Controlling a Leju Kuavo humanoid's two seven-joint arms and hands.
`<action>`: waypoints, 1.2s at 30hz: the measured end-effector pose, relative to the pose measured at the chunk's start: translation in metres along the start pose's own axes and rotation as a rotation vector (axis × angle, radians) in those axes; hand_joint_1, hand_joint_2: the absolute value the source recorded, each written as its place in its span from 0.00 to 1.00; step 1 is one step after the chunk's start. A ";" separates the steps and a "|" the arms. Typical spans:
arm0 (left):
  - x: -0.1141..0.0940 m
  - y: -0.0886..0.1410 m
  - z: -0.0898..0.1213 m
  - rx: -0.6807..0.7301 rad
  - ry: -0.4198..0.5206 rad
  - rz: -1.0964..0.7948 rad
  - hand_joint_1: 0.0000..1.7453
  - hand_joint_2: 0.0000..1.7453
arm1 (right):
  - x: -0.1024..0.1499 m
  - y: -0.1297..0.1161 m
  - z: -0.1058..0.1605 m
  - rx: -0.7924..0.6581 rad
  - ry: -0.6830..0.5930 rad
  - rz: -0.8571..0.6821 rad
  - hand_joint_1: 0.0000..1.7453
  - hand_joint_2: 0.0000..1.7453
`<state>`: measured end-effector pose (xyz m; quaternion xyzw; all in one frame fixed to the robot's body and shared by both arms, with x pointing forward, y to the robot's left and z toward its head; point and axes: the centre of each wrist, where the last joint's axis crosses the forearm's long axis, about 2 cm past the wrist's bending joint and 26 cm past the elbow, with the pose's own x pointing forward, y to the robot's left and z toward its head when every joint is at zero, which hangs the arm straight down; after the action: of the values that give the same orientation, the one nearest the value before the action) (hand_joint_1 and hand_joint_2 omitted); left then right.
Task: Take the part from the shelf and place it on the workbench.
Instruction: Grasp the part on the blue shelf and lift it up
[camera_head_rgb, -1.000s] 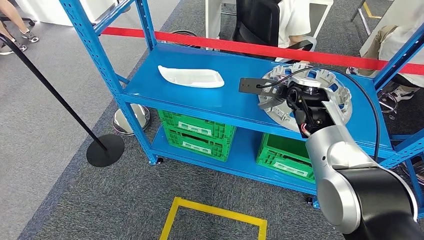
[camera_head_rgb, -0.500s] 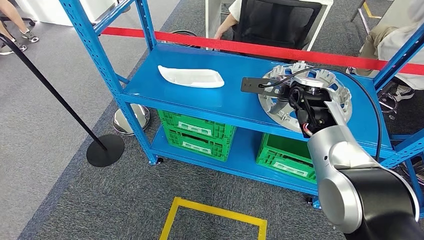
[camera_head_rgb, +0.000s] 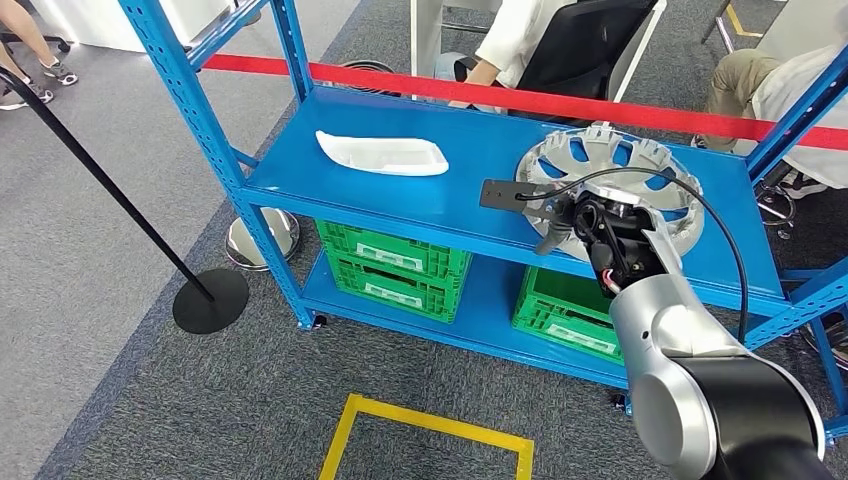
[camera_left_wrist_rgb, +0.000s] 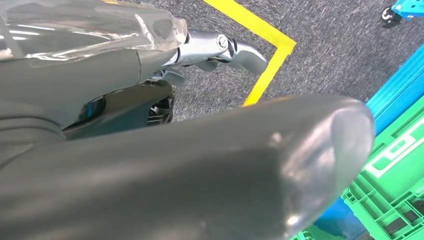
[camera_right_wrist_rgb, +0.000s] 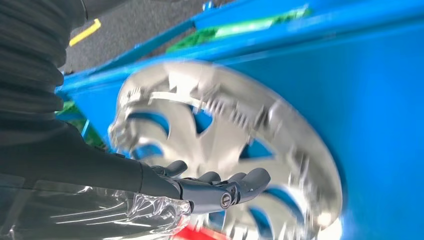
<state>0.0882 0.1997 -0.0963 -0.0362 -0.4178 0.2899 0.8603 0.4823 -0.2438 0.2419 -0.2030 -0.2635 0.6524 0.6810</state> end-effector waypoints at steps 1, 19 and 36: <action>0.000 0.000 0.000 -0.001 0.000 0.000 0.00 0.00 | -0.001 0.004 -0.002 0.009 -0.002 -0.005 0.00 1.00; 0.000 -0.001 0.000 0.009 0.001 -0.013 0.00 0.00 | -0.008 0.041 -0.023 0.092 -0.039 -0.075 0.00 1.00; -0.001 0.000 0.001 0.005 0.004 -0.020 0.00 0.00 | -0.014 0.053 -0.029 0.119 -0.040 -0.108 0.00 1.00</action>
<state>0.0871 0.1988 -0.0963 -0.0304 -0.4157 0.2822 0.8641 0.4585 -0.2518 0.1851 -0.1343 -0.2483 0.6332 0.7207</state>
